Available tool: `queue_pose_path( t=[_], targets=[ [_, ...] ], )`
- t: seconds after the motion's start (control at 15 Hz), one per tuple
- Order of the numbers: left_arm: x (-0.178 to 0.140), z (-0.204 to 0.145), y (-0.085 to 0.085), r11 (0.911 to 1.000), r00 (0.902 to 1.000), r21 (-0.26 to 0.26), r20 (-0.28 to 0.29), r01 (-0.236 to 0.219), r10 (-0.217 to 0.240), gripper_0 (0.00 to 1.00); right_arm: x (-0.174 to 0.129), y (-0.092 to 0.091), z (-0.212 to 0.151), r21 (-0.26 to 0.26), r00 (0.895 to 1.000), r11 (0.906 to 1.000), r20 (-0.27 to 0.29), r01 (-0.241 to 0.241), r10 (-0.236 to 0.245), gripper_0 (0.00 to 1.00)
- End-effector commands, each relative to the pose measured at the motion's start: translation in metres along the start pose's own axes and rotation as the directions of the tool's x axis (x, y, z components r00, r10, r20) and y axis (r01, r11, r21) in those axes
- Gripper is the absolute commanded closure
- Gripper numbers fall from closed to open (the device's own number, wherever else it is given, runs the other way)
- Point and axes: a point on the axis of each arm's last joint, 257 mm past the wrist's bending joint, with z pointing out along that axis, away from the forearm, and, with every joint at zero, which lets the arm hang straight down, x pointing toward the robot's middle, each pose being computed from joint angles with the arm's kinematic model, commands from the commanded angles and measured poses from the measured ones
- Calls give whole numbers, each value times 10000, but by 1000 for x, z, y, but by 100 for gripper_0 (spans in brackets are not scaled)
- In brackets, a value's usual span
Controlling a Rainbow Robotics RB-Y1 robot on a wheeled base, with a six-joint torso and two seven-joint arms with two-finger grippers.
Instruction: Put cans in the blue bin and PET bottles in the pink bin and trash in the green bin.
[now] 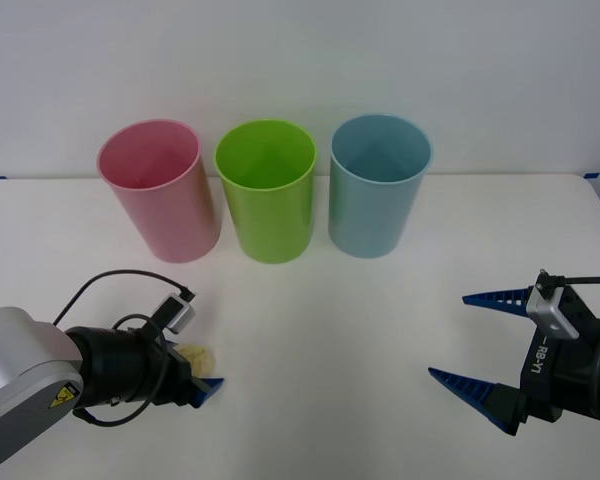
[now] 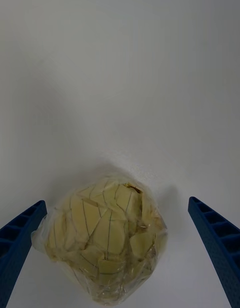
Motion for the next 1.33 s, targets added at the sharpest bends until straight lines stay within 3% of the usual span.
queue_pose_path(
  t=[0.07, 0.13, 0.27, 0.6, 0.93, 1.07, 1.33],
  targets=[
    [-1, 3, -1, 10000, 10000, -15, 32, 32, -32, 18, 0, 0, 0, 0, 10000, 10000, 0, 0, 0, 0],
    [-1, 3, -1, 10000, 10000, -9, 32, 9, -9, 32, 0, 0, 0, 0, 10000, 10000, 0, 0, 0, 0],
    [-6, 0, -4, 10000, 9999, 23, 128, -84, 83, 100, 0, 0, 0, 0, 10000, 10000, 0, 0, 0, 0],
    [-4, 1, -1, 10000, 9999, -43, 90, -85, 85, 100, 0, 0, 0, 0, 10000, 10000, 0, 0, 0, 0],
    [-7, -3, -9, 9998, 9996, 171, 252, -134, 130, 100, 0, 0, 0, 0, 10000, 10000, 0, 0, 0, 0],
    [-14, -8, -13, 9966, 9945, 256, 711, -788, 768, 100, 0, 0, 0, 0, 10000, 10000, 0, 0, 0, 0],
    [-14, -19, -15, 9869, 9807, 612, 1361, -1494, 1401, 100, 0, 0, 0, 0, 10000, 10000, 0, 0, 0, 0]
  ],
)
